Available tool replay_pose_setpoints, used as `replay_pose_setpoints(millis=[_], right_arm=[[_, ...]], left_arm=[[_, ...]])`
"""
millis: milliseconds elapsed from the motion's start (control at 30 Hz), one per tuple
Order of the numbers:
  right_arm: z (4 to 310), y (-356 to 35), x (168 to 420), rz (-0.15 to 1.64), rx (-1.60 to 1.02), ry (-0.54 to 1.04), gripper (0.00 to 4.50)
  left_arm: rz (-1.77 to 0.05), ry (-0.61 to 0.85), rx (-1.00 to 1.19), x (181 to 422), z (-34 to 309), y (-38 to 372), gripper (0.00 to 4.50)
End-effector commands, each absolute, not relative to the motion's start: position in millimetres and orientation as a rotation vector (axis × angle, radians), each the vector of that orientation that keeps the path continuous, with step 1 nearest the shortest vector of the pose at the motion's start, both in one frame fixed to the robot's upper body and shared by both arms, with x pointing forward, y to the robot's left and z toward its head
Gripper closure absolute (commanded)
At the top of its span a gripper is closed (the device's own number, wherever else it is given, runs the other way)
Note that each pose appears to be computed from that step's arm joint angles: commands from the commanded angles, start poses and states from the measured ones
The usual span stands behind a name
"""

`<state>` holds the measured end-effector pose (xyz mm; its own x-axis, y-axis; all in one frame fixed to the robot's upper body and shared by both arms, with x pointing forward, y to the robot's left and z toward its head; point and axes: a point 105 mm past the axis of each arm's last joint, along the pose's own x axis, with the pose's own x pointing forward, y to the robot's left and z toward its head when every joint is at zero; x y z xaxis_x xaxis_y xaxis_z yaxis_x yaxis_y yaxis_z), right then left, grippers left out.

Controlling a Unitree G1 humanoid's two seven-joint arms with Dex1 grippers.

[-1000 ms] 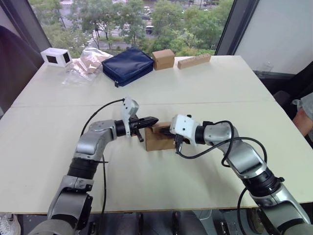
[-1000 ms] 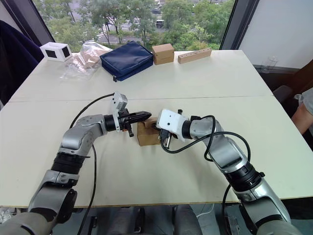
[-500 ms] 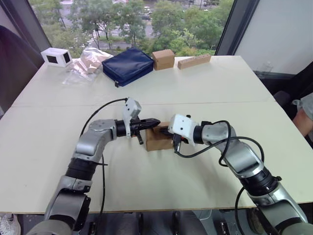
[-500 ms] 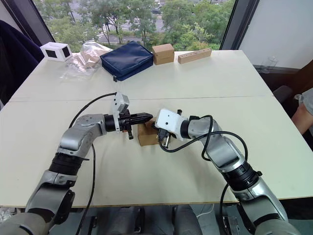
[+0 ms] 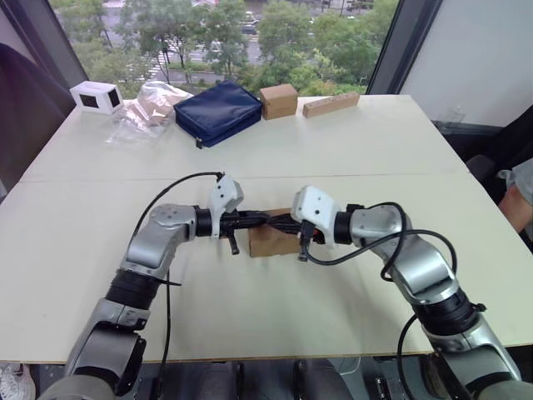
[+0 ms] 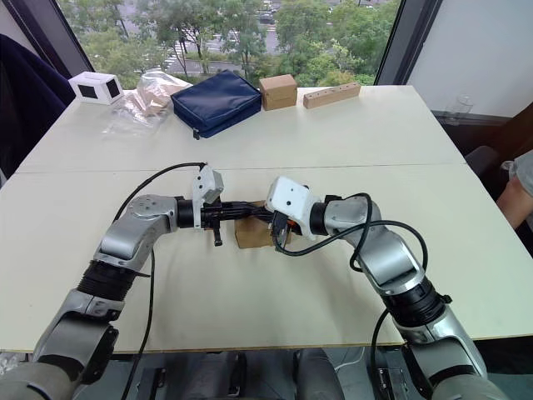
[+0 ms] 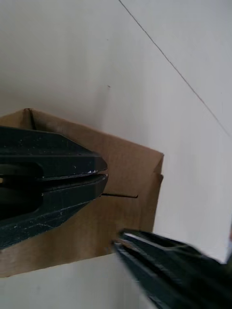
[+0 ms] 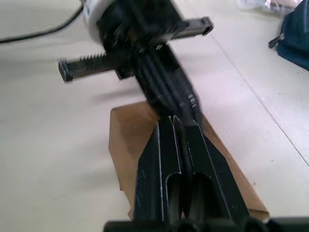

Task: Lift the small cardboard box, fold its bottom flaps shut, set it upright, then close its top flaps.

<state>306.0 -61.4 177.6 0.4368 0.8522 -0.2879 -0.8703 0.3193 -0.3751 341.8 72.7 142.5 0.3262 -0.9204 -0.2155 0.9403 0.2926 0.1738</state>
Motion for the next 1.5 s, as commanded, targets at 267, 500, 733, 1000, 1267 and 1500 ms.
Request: replay_pose_setpoints(millis=[267,500,733,1000,1267,1500], right_arm=[[201,-87,322,1.007,-0.438,-0.048,4.50],[189,-84,330,1.010,-0.466,-0.031,4.50],[170,-72,330,1.050,-0.542,0.018,4.50],[151,-67,330,1.057,-0.598,0.080,4.50],[147,-69,334,1.023,-0.589,0.099,4.50],[184,-67,320,1.047,-0.479,-0.141,4.50]], left_arm=[[-1.127,-0.059,0.227,341,183,86,4.44],[-1.121,-0.048,0.223,331,186,83,4.44],[-1.140,0.004,0.306,331,161,72,4.44],[-1.142,0.070,0.411,333,141,74,4.44],[-1.144,0.056,0.391,330,144,73,4.44],[-1.041,-0.019,0.141,331,177,92,4.44]])
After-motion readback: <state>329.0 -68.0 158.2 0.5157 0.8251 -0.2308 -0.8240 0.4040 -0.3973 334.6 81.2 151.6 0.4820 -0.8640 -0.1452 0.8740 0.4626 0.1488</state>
